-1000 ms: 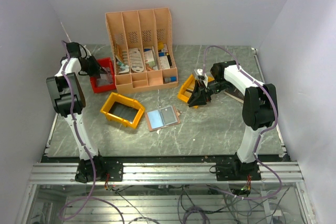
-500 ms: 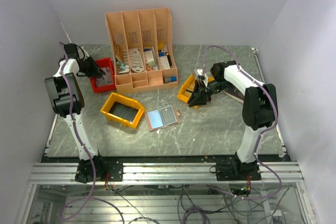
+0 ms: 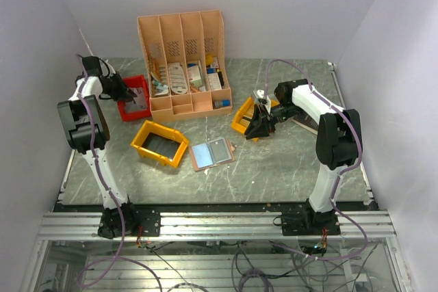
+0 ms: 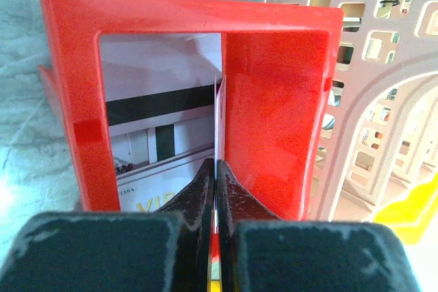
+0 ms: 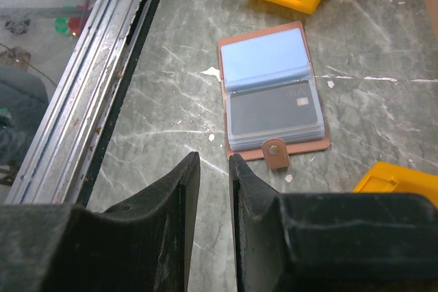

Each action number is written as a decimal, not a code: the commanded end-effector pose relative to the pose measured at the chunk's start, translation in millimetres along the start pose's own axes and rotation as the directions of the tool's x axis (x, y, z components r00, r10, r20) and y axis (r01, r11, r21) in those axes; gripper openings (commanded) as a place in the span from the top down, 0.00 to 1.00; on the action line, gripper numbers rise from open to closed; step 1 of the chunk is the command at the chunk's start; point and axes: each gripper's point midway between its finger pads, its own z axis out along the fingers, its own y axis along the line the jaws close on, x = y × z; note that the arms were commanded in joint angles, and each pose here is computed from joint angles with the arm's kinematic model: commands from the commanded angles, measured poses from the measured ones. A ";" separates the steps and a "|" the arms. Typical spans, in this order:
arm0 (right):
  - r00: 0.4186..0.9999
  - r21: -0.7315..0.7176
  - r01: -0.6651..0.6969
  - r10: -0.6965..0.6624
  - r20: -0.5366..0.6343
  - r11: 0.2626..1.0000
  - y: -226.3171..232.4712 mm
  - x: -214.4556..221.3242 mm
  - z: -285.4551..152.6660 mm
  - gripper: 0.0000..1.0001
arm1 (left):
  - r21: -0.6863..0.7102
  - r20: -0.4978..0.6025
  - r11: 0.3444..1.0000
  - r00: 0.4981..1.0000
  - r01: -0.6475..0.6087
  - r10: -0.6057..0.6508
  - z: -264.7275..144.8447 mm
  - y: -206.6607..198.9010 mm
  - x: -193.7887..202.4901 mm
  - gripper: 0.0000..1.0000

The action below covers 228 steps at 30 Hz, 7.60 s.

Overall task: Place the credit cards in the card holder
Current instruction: Pick up the credit card from the storage box.

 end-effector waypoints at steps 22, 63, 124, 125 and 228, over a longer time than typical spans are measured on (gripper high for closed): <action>1.000 0.011 0.015 -0.015 0.022 1.000 6.0 -9.5 -3.5 0.75 | -0.161 0.196 0.966 0.952 -0.205 0.234 -66.6 -6.6 -30.7 0.93; 1.000 0.010 0.008 -0.008 0.020 1.000 5.4 -7.9 -3.1 0.75 | -0.162 0.085 0.980 0.988 -0.117 0.132 -22.9 20.5 -6.9 0.92; 1.000 0.010 0.007 -0.008 0.020 1.000 5.6 -7.7 -3.4 0.75 | -0.518 -0.024 0.829 0.972 -0.211 0.233 -34.8 44.1 1.3 0.93; 1.000 0.010 0.008 -0.008 0.019 1.000 5.9 -7.7 -3.3 0.75 | -0.532 -0.033 0.817 0.970 -0.222 0.242 -34.3 43.7 2.0 0.93; 0.945 -0.078 -0.235 0.247 0.215 0.969 54.0 -127.7 41.9 0.47 | 0.817 0.444 0.329 0.881 -0.474 0.164 -194.4 -333.1 294.3 0.93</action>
